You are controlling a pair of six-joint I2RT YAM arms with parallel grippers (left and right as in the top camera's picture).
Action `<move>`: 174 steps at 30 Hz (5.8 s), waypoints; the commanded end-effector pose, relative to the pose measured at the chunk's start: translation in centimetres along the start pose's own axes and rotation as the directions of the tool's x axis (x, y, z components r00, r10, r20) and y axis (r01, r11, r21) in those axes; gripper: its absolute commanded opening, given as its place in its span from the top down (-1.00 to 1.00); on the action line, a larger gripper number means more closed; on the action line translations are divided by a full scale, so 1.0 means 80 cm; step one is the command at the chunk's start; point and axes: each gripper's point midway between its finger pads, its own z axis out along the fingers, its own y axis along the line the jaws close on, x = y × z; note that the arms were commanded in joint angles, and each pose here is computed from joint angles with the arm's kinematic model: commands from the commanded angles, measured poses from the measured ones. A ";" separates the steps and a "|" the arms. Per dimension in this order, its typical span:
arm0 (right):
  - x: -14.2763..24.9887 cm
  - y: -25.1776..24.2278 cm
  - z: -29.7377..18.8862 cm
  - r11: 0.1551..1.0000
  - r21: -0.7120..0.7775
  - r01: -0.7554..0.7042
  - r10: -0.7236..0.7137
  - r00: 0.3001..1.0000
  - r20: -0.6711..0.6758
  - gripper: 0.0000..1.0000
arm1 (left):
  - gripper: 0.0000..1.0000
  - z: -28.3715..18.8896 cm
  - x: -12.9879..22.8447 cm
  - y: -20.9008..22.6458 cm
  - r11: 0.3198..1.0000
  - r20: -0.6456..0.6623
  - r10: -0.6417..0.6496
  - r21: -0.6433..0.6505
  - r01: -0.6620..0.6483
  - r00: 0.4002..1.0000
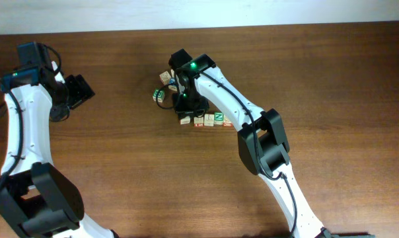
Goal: Rotate 5 blocks
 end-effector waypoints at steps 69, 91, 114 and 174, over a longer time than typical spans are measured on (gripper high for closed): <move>0.063 -0.195 -0.041 0.982 -0.092 -0.163 0.183 0.942 0.283 0.65 | 1.00 0.171 0.237 -0.259 0.831 -0.301 0.529 0.372 -0.413 0.793; 0.043 -0.194 -0.057 0.995 -0.063 -0.083 0.100 0.936 0.338 0.62 | 1.00 0.098 0.175 -0.234 0.898 -0.367 0.437 0.228 -0.376 0.821; 0.047 -0.197 -0.048 0.994 -0.056 -0.093 0.106 0.944 0.314 0.63 | 1.00 0.147 0.294 -0.257 0.871 -0.452 0.487 0.306 -0.383 0.747; 0.047 -0.082 -0.010 0.999 -0.050 0.003 0.005 0.988 0.155 0.40 | 0.83 0.117 0.060 -0.139 0.980 -0.266 0.190 0.114 -0.165 0.945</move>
